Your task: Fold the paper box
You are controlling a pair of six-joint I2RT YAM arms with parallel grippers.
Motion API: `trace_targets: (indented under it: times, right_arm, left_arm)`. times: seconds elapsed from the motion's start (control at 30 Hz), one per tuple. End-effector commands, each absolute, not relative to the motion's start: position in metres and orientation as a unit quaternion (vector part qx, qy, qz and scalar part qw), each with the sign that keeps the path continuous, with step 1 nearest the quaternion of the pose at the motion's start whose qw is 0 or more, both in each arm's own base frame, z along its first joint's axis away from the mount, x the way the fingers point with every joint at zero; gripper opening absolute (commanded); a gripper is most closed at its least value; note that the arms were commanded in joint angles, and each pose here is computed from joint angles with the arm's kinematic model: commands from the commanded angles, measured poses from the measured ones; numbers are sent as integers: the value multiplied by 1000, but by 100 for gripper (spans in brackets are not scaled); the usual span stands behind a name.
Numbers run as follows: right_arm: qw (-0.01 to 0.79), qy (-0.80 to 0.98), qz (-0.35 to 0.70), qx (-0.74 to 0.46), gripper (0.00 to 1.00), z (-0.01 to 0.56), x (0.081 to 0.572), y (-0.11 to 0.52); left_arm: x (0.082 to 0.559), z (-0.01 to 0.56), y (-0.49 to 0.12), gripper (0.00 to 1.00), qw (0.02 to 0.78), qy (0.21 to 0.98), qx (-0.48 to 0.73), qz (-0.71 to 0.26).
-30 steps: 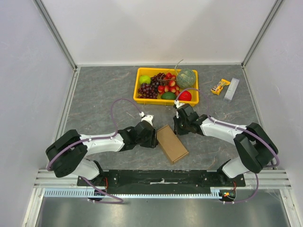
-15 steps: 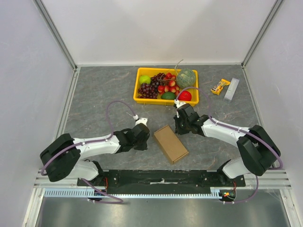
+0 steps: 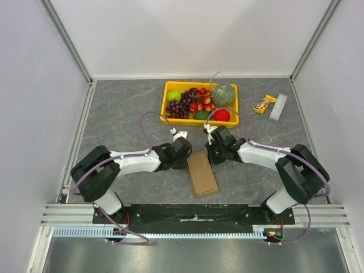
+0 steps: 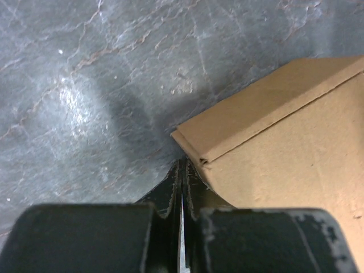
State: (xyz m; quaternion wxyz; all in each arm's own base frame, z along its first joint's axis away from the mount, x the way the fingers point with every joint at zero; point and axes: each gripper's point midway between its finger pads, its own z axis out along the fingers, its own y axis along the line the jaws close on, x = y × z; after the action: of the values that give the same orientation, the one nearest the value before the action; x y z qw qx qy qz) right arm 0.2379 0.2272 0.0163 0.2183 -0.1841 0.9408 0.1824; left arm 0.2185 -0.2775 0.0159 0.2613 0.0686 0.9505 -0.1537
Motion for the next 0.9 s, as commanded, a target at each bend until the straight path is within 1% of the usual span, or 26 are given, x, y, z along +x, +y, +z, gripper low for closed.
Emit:
trace_targets:
  times: [0.0, 0.17, 0.3, 0.4, 0.53, 0.67, 0.73, 0.87]
  right_arm:
    - [236, 922, 227, -208, 8, 27, 247, 251]
    - [230, 913, 260, -214, 8, 28, 244, 264]
    - [234, 913, 260, -207, 8, 26, 246, 264]
    - [245, 929, 209, -182, 8, 23, 251, 244]
    - [262, 946, 127, -146, 6, 26, 247, 203]
    - [249, 953, 114, -127, 6, 28, 224, 182]
    - [242, 954, 133, -118, 6, 30, 210, 180]
    - [219, 957, 164, -96, 6, 30, 182, 176]
  left_arm:
    - [215, -12, -265, 2, 230, 965, 73, -106]
    - [216, -12, -278, 2, 228, 961, 88, -126]
    - [215, -12, -280, 2, 226, 960, 95, -135]
    - [210, -16, -265, 2, 221, 965, 87, -108]
    - [194, -10, -236, 2, 220, 969, 43, -107]
    - [172, -3, -219, 2, 213, 968, 12, -131]
    - [159, 5, -224, 2, 208, 965, 5, -160]
    - [129, 15, -245, 2, 196, 962, 28, -190]
